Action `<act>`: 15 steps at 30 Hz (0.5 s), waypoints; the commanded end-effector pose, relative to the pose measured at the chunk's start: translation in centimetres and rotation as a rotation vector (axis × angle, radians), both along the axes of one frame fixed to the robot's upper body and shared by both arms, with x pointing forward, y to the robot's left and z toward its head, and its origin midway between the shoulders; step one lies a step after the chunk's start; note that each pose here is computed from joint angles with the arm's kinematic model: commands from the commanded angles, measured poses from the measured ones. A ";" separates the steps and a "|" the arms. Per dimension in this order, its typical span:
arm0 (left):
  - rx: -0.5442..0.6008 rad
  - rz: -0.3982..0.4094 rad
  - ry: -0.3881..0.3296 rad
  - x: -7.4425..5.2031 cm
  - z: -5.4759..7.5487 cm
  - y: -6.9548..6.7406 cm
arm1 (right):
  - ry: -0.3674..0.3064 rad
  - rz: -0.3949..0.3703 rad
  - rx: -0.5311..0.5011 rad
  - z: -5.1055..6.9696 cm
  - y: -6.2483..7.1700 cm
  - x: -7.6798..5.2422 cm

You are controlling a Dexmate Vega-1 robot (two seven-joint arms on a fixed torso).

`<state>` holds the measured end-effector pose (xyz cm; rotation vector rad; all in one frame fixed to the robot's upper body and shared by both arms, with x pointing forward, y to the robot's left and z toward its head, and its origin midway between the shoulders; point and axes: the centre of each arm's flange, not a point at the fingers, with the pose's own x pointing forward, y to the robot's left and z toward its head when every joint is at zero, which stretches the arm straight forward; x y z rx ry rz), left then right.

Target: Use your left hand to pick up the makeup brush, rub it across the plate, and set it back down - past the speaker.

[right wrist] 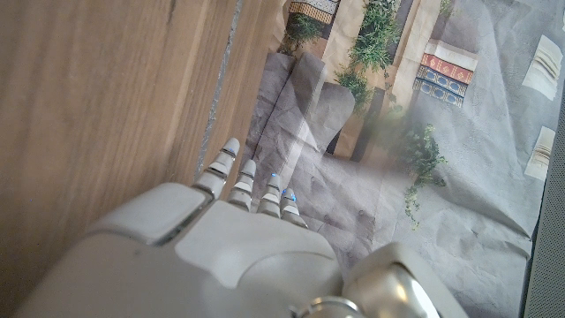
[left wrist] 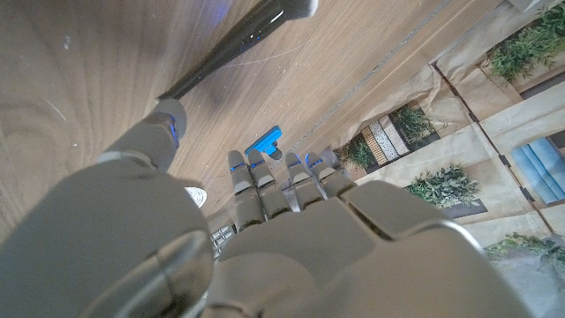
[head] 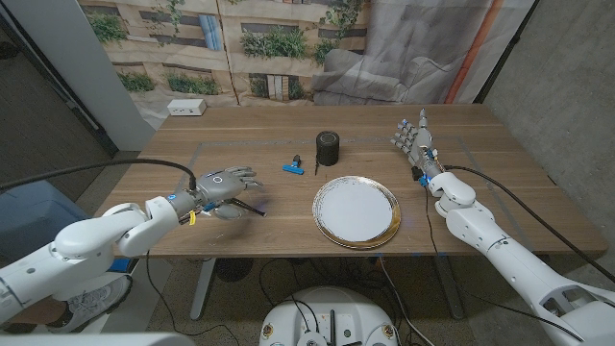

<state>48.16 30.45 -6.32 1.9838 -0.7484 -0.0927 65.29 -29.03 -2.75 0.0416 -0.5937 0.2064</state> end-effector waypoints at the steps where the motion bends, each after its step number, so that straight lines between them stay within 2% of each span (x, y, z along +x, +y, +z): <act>1: 0.067 0.027 -0.072 -0.2 -0.8 -1.1 | 0.000 0.000 0.000 0.0 0.0 0.0; 15: 0.048 0.054 -0.082 1.0 -1.7 -1.6 | 0.000 0.000 0.000 0.0 0.0 0.0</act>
